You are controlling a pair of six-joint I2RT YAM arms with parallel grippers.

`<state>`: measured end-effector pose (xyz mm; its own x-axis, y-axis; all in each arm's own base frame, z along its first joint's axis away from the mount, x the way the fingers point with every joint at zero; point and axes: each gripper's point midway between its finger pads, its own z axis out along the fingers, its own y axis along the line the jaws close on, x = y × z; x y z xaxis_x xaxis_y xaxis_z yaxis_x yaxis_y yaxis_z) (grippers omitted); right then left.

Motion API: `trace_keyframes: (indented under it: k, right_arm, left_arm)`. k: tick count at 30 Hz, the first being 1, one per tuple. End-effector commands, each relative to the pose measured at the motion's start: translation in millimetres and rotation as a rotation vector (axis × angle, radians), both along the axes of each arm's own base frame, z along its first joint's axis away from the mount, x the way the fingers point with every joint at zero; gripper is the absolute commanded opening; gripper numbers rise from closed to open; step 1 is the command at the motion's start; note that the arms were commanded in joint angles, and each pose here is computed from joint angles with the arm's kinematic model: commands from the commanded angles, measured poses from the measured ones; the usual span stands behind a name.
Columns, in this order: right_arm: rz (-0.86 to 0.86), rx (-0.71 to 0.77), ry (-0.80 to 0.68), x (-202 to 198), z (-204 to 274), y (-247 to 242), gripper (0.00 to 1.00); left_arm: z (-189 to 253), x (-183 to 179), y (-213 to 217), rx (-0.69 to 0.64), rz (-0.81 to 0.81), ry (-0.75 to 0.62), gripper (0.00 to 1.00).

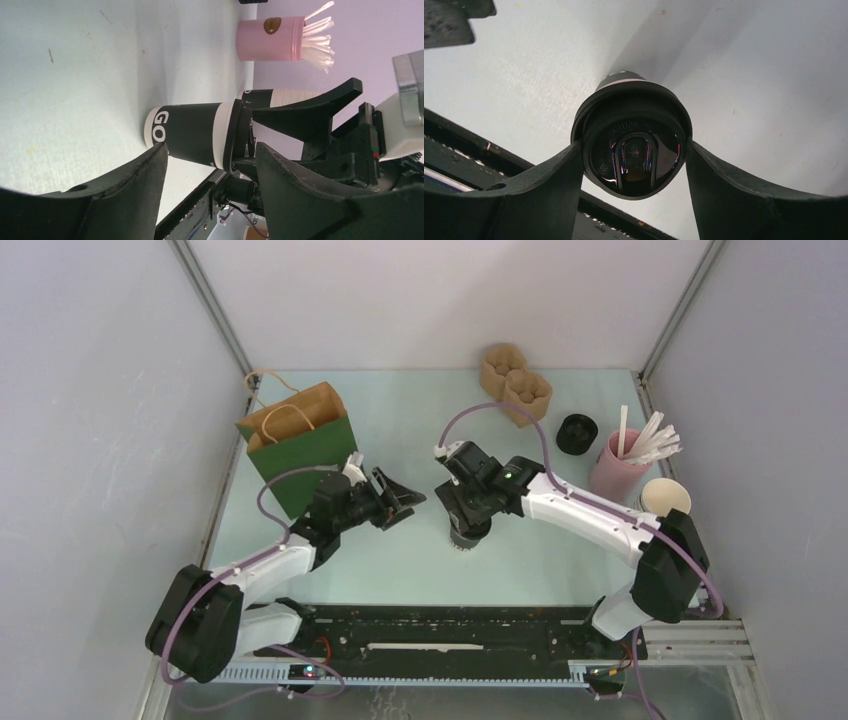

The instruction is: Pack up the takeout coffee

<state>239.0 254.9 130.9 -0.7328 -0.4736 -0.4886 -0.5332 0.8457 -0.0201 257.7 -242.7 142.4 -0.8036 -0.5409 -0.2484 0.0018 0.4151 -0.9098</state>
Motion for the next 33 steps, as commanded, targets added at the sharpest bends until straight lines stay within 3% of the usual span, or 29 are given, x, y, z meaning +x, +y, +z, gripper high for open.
trace_keyframes:
  k: [1,3,8,13,21,33]
  right_arm:
    - [0.222,0.027,-0.084,-3,8,13,0.77]
    - [0.307,0.023,-0.104,-5,7,16,0.77]
    - [0.428,0.043,-0.123,-13,1,25,0.77]
    - [0.450,0.039,-0.132,-17,-5,25,0.77]
    - [0.443,0.035,-0.126,-19,-6,21,0.77]
    - [0.412,0.041,-0.141,-17,-1,20,0.80]
  left_arm:
    - [5,-3,-2,-0.045,-0.017,-0.018,0.69]
    - [6,-3,-6,-0.043,-0.047,-0.028,0.71]
    - [7,-4,-24,-0.033,-0.178,-0.040,0.90]
    - [9,-5,-42,-0.014,-0.292,-0.089,1.00]
    - [-2,-20,-72,0.015,-0.463,-0.119,0.99]
    - [-70,-21,-61,0.218,-0.416,0.001,0.77]
